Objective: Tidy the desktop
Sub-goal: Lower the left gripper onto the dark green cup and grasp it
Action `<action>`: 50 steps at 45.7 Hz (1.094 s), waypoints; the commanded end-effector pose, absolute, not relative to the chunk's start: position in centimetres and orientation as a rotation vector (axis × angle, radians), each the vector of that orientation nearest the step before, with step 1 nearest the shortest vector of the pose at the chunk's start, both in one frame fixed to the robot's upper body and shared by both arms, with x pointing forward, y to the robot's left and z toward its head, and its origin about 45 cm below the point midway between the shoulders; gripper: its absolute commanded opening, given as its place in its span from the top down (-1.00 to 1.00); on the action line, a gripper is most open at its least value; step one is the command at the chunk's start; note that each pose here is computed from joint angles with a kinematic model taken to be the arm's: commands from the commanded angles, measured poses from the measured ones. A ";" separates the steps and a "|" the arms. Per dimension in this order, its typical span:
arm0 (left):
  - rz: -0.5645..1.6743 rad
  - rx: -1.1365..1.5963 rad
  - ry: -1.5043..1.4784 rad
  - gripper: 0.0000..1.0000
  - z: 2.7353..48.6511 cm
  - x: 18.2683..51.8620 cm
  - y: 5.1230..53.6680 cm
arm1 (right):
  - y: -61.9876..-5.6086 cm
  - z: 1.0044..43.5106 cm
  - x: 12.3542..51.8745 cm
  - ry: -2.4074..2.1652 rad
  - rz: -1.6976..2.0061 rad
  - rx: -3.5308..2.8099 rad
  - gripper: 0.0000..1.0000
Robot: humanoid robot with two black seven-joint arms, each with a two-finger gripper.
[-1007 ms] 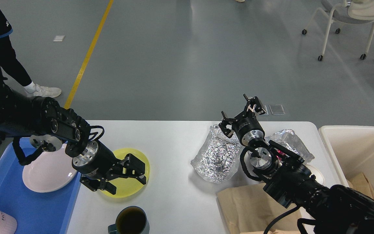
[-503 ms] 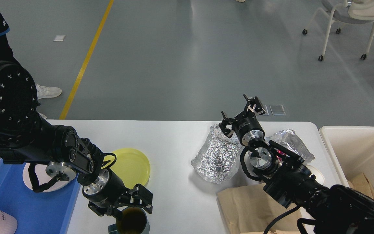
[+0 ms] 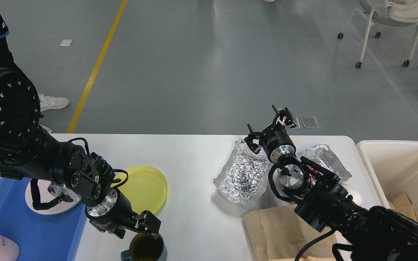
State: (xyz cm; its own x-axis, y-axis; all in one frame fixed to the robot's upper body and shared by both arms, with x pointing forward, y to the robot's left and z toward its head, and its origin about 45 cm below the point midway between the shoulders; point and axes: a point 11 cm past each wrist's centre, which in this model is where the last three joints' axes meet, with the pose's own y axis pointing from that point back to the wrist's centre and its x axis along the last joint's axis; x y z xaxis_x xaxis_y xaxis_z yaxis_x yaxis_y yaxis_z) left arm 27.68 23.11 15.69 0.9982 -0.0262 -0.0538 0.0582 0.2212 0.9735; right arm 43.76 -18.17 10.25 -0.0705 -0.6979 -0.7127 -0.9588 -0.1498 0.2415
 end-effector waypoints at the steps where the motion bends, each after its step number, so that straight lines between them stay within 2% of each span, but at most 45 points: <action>1: -0.072 1.356 -0.006 -0.93 14.7 27.2 23.2 | -18.2 10.2 43.8 1.781 1.062 -1.869 -1.00; 14: -0.040 1.342 -0.044 -0.91 13.3 26.7 23.1 | -18.1 10.3 43.8 1.779 1.063 -1.869 -1.00; 24: -0.063 1.344 -0.018 -0.75 11.8 25.3 23.2 | -18.1 10.3 43.8 1.779 1.063 -1.869 -1.00; 29: -0.078 1.377 -0.036 -0.52 11.2 24.9 23.0 | -18.1 10.3 43.8 1.780 1.063 -1.869 -1.00; 39: -0.060 1.420 -0.064 -0.16 11.0 25.1 23.7 | -18.1 10.3 43.8 1.779 1.063 -1.869 -1.00; 43: -0.052 1.422 -0.072 -0.10 10.9 25.3 23.9 | -18.1 10.3 43.8 1.779 1.063 -1.869 -1.00; 50: -0.050 1.424 -0.079 0.20 10.9 25.3 23.9 | -18.1 10.3 43.8 1.779 1.063 -1.869 -1.00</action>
